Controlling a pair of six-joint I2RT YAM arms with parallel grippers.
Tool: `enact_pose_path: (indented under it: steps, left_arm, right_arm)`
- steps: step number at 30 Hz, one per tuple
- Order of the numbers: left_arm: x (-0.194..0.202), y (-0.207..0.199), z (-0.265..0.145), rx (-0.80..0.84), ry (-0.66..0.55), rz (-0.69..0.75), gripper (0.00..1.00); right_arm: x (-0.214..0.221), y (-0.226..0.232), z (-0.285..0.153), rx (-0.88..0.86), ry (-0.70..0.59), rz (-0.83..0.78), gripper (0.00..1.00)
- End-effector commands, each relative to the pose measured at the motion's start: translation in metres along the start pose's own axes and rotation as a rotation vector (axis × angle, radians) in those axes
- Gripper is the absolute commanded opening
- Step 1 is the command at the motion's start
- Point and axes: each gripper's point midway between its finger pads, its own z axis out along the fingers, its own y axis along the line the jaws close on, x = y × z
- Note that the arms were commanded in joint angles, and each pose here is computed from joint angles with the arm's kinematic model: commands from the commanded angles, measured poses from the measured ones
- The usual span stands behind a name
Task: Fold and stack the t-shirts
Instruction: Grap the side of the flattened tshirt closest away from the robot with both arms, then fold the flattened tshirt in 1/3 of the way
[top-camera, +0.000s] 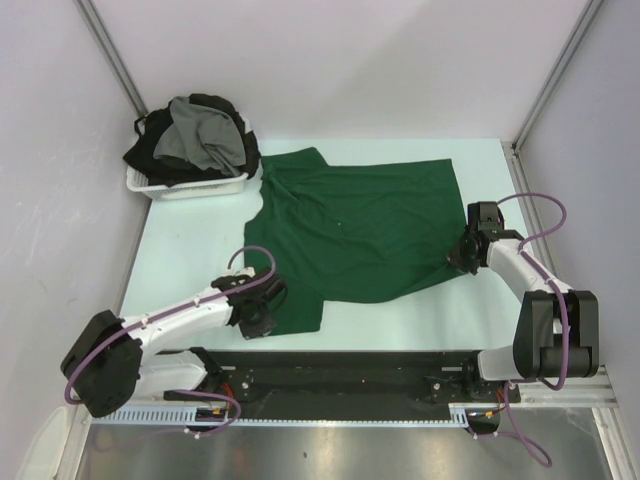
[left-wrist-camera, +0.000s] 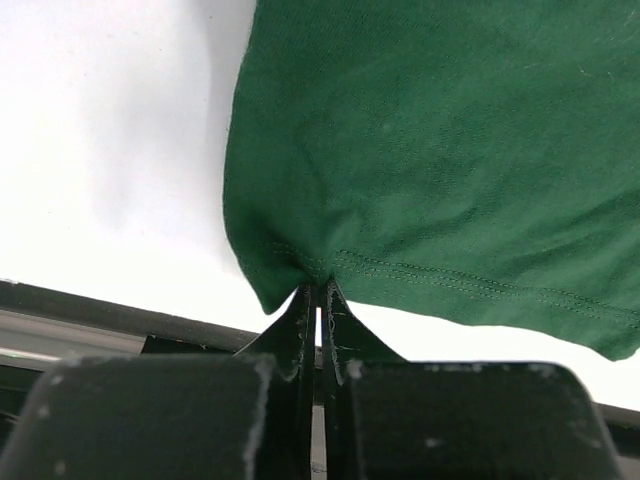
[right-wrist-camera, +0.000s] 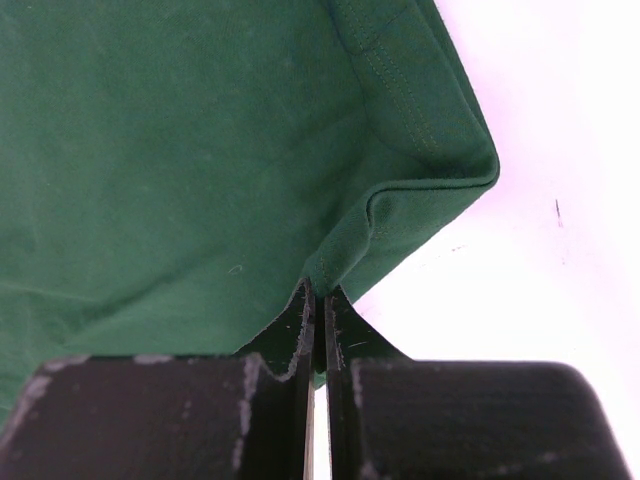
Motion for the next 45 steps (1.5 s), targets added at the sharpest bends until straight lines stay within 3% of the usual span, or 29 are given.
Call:
enact_pose_path:
  steps: [1, 15, 21, 28, 35, 45]
  left_arm:
    - [-0.006, 0.003, -0.004, -0.029, -0.021, 0.031, 0.0]
    - [-0.065, -0.03, -0.058, 0.013, -0.208, 0.107, 0.0]
    - [-0.084, -0.042, -0.063, 0.001, -0.269, 0.147, 0.0]
    - [-0.131, -0.07, -0.083, -0.036, -0.376, 0.192, 0.0]
    - [-0.204, -0.07, -0.113, -0.04, -0.493, 0.09, 0.0]
    - [-0.24, -0.046, -0.098, -0.115, -0.486, 0.069, 0.0]
  right_arm:
    - [-0.007, 0.005, 0.0, -0.013, -0.016, -0.003, 0.0]
    - [-0.006, 0.006, 0.0, -0.026, -0.014, 0.001, 0.0]
    - [-0.011, 0.009, -0.003, -0.031, -0.029, -0.015, 0.0]
    - [-0.056, 0.024, -0.025, 0.009, -0.18, -0.163, 0.0]
    - [-0.095, 0.038, -0.041, 0.014, -0.275, -0.189, 0.0]
    - [-0.126, 0.037, -0.027, 0.058, -0.314, -0.188, 0.0]
